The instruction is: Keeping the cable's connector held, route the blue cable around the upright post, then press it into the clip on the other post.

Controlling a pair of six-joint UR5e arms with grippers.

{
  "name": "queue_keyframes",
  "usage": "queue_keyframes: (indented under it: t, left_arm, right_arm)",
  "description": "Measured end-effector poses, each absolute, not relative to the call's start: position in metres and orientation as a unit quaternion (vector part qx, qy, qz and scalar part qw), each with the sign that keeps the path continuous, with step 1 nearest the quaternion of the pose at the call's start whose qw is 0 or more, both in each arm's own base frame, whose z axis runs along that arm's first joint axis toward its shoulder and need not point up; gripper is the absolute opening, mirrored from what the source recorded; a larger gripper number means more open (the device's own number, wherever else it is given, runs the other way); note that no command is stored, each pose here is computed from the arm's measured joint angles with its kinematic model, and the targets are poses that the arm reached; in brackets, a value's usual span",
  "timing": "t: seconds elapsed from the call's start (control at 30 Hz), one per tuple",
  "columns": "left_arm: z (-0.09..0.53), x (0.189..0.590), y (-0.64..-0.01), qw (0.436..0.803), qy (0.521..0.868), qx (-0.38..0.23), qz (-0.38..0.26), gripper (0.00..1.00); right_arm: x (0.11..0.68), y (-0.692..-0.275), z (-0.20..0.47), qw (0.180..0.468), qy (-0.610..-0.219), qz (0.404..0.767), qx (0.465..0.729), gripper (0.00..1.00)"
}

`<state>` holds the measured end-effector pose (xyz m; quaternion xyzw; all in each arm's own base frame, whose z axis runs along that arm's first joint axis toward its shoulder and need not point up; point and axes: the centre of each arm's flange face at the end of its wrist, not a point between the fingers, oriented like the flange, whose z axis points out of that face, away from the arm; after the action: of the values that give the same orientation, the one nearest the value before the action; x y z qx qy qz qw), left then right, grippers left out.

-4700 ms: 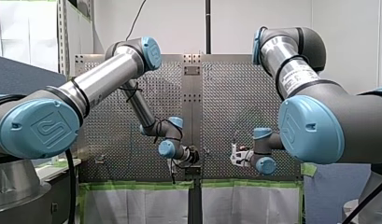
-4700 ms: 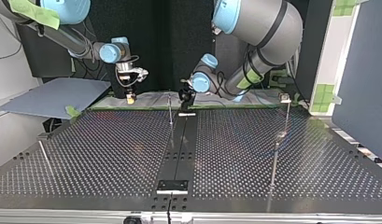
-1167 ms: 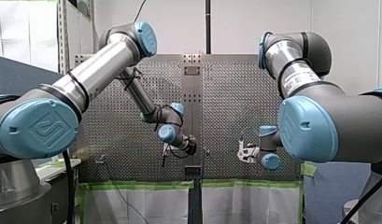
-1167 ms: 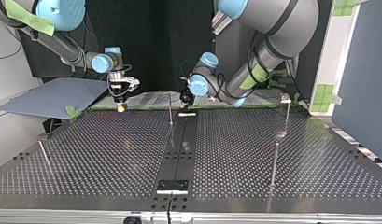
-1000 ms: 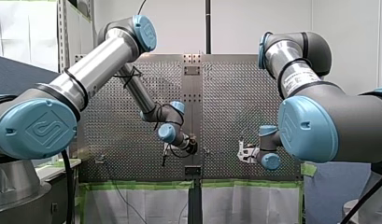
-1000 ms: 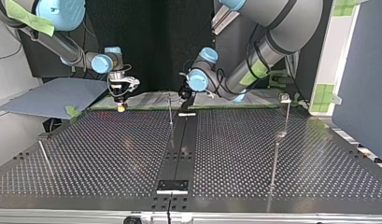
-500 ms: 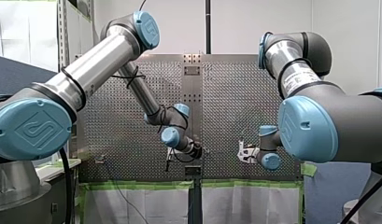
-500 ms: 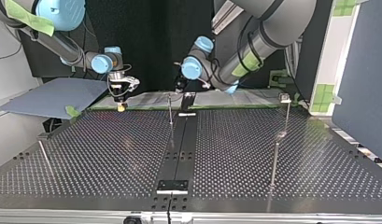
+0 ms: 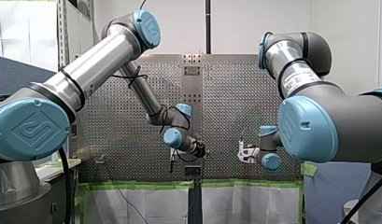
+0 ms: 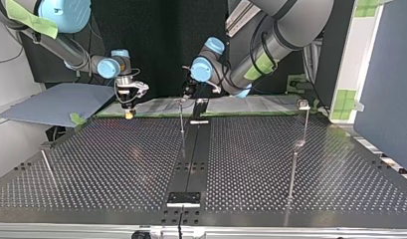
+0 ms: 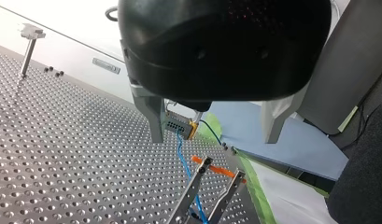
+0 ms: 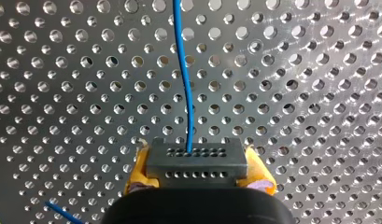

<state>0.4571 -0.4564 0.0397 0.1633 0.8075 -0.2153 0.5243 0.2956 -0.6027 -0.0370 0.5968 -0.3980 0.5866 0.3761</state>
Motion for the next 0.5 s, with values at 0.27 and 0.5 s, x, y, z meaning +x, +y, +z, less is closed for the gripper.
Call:
queue_keyframes:
  t: [0.27, 0.5]
  left_arm:
    - [0.0395, 0.4555, -0.4570, 0.525, 0.809, 0.158, -0.211, 1.00]
    - [0.0378, 0.4519, -0.4539, 0.517, 0.820, 0.148, -0.197, 1.00]
  right_arm:
    - [0.2955, -0.6024, -0.0377, 0.375, -0.399, 0.586, 0.597, 0.00]
    - [0.2956, -0.6017, -0.0383, 0.374, -0.400, 0.585, 0.599, 0.00]
